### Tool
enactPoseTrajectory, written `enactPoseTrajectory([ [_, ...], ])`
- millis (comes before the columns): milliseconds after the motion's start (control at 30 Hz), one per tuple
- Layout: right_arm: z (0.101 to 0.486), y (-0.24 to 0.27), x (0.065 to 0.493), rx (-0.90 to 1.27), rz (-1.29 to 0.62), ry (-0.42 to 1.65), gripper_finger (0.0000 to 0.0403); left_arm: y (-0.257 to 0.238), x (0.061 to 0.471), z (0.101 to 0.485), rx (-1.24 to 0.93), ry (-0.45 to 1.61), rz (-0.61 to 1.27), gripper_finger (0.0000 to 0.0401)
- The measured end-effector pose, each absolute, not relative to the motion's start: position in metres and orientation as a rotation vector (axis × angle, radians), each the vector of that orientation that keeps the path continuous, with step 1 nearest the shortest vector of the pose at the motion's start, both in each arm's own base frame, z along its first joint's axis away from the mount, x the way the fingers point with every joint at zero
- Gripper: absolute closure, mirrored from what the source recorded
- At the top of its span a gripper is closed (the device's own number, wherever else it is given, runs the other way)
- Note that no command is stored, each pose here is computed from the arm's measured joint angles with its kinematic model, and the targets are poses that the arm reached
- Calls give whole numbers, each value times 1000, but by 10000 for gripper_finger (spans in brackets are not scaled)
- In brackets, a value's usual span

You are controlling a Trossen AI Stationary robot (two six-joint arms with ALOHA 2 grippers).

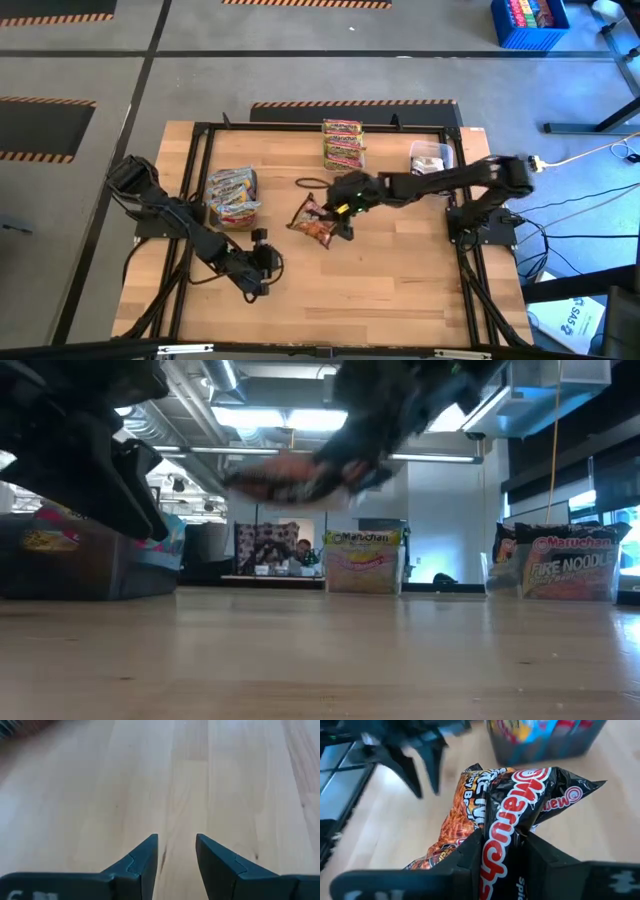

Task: Sort Maruchan noodles
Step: Put the black noodle pack into the bottom transparent bin

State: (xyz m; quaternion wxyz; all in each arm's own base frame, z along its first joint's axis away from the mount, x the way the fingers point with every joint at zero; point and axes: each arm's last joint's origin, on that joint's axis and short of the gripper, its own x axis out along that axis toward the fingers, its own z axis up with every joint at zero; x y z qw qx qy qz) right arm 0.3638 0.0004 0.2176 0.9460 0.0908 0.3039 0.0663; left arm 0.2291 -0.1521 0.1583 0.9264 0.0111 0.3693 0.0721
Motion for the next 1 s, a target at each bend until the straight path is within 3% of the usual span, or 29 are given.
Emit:
enactPoseTrajectory([
  [300, 290, -29, 296, 91, -2, 628, 313, -140, 237, 158, -20, 780, 164, 273],
  [567, 326, -62, 220, -65, -356, 720, 313, -134, 242, 158, -34, 773, 189, 274],
  [767, 334, -82, 183, -295, -588, 864, 313, -126, 246, 158, -46, 768, 220, 274],
  [1000, 316, -119, 164, -350, -649, 1172, 314, -120, 249, 158, -56, 768, 245, 274],
])
